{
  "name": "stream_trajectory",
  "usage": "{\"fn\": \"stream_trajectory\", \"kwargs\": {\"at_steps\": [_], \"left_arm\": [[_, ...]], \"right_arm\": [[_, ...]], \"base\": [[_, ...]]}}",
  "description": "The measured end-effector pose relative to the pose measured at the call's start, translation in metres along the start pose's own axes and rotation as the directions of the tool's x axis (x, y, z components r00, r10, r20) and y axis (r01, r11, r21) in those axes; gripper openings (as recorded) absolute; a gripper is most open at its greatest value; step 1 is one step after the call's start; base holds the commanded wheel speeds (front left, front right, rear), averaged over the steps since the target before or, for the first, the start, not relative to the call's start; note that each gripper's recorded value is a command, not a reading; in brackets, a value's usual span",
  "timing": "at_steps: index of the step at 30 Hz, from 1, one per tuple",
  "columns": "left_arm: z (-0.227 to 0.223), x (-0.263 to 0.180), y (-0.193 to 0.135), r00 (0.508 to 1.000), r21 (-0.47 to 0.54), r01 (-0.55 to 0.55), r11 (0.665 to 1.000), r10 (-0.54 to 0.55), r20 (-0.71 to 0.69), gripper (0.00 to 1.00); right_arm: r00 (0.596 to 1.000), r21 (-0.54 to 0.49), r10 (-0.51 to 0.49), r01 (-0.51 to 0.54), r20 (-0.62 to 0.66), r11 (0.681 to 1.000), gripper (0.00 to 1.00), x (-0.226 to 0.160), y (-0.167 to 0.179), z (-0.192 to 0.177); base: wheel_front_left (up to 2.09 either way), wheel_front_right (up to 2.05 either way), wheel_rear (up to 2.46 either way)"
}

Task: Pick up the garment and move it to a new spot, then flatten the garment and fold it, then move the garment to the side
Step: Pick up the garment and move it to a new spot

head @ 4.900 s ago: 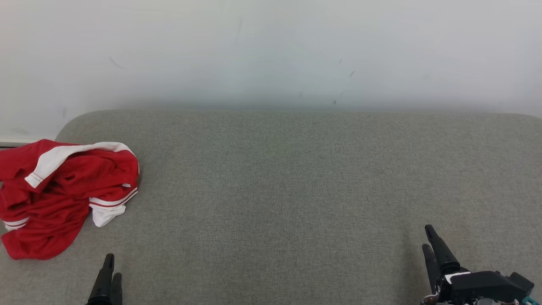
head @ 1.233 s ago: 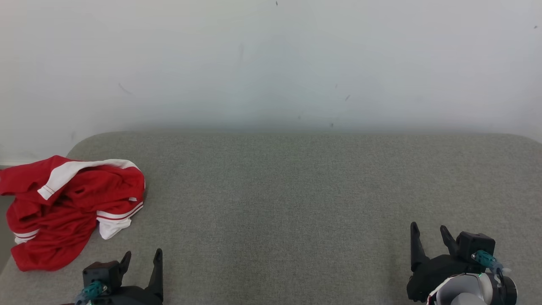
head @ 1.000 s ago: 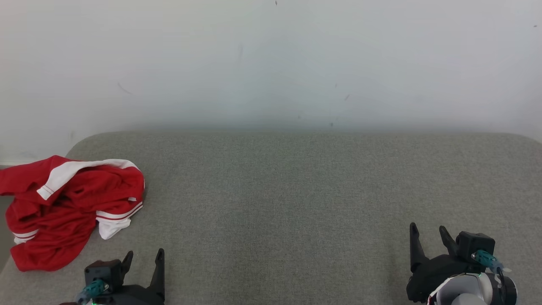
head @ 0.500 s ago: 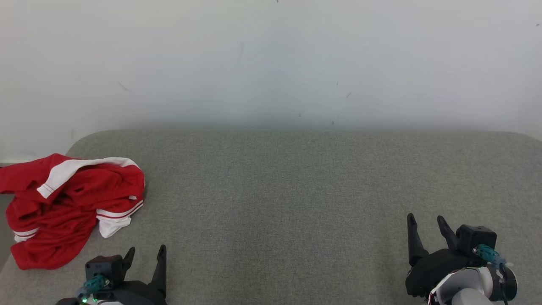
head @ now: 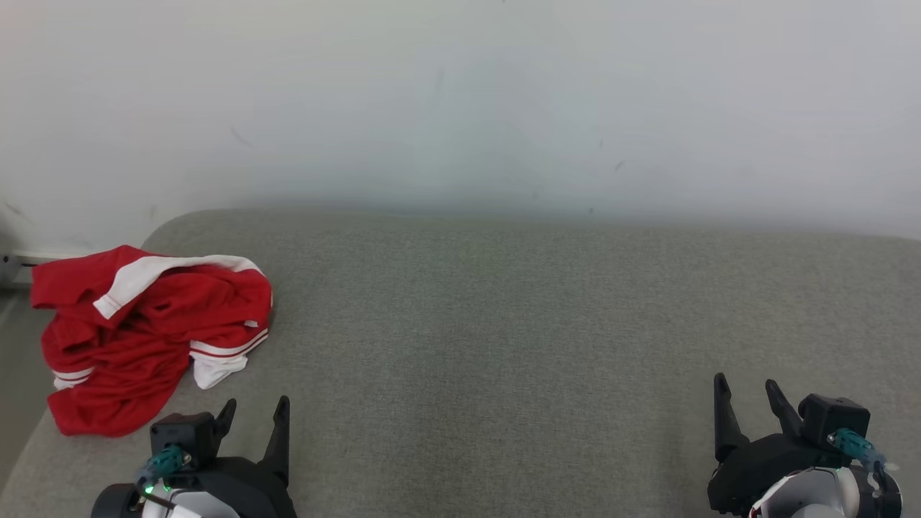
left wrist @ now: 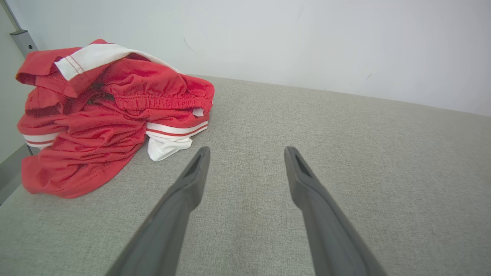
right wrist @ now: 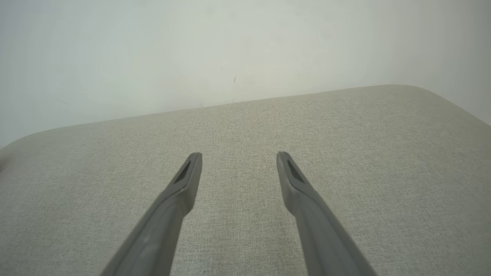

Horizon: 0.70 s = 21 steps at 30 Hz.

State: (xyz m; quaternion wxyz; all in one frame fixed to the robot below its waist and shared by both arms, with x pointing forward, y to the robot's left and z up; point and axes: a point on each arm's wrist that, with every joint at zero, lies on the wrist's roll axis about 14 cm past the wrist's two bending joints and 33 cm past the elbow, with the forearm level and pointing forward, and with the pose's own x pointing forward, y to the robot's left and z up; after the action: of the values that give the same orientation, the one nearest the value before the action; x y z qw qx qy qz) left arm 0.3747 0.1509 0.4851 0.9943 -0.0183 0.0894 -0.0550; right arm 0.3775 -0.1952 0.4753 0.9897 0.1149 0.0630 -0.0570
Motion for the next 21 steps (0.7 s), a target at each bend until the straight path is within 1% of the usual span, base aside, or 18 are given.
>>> {"fn": "stream_trajectory", "kwargs": {"at_steps": [5, 10, 16, 21], "left_arm": [[-0.003, -0.009, 0.014, 0.999, -0.010, -0.044, 0.999, 0.044, -0.006, 1.00], [-0.003, -0.024, 0.043, 0.991, -0.023, -0.134, 0.991, 0.134, 0.003, 1.00], [-0.011, -0.049, 0.073, 0.972, -0.044, -0.234, 0.971, 0.234, -0.011, 1.00], [-0.015, -0.068, 0.093, 0.954, -0.049, -0.298, 0.953, 0.298, -0.020, 1.00]], "right_arm": [[0.999, -0.009, 0.047, -0.047, -0.008, 0.999, 1.00, 0.008, 0.018, 0.001], [0.990, -0.021, 0.139, -0.140, -0.024, 0.990, 1.00, 0.015, 0.056, 0.000], [0.968, -0.029, 0.247, -0.249, -0.042, 0.968, 1.00, 0.022, 0.101, -0.001], [0.947, -0.035, 0.313, -0.316, -0.065, 0.948, 1.00, 0.025, 0.130, -0.006]], "base": [[0.00, 0.00, 0.00], [0.00, 0.00, 0.00], [0.00, 0.00, 0.00], [0.00, 0.00, 0.00]]}}
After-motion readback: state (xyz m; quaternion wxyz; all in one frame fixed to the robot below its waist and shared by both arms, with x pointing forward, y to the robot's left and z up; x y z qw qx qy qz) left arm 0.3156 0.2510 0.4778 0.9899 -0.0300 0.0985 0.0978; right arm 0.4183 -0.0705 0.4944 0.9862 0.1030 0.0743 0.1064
